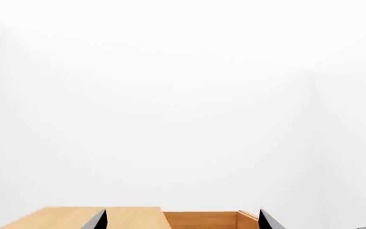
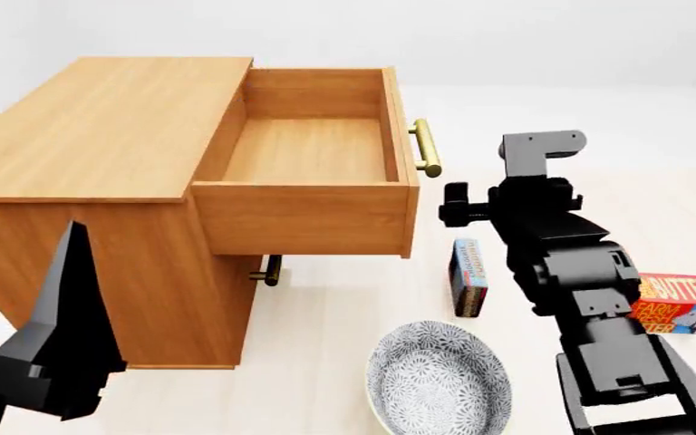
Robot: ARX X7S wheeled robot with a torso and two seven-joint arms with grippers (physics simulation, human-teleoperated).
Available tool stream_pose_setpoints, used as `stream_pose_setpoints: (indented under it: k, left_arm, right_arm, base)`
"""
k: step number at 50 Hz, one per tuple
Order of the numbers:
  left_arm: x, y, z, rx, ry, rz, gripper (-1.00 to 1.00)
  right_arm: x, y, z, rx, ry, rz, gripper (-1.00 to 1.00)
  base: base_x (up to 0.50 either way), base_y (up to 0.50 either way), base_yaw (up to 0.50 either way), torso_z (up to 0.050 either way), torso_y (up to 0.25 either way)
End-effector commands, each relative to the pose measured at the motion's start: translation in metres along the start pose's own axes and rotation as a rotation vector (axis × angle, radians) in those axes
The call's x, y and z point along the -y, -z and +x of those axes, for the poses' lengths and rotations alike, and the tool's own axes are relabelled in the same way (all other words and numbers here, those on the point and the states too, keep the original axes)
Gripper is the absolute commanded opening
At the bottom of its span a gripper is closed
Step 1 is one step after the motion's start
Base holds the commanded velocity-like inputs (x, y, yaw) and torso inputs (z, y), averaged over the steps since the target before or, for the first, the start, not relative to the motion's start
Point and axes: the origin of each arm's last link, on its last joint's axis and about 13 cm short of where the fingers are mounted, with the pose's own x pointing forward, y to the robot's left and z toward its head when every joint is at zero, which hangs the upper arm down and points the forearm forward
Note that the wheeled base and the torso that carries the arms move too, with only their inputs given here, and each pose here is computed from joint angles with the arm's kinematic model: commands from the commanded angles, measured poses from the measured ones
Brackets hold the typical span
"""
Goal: Put the chocolate pudding in the top drawer of the cabinet and close it.
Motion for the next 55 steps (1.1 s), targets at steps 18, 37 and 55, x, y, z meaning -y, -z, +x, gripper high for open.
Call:
stream_pose_setpoints:
  k: [18,37,55]
  left_arm:
    - [-0.004,0.012,-0.001,-0.039,-0.019,-0.004,1.00]
    - [-0.003,0.014,-0.003,-0.042,-0.036,0.012,1.00]
    - [-0.003,0.019,-0.002,-0.027,-0.063,0.028,1.00]
  right_arm:
    - [-0.005,0.040,0.014,-0.237,0.003,-0.033,1.00]
    - [-0.005,0.052,0.012,-0.280,-0.036,-0.035,1.00]
    - [-0.004,0.063,0.010,-0.317,-0.064,0.044,1.00]
  base:
    - [0.00,0.00,0.00,0.000,0.000]
    - [0.00,0.00,0.00,0.000,0.000]
    - [0.00,0.00,0.00,0.000,0.000]
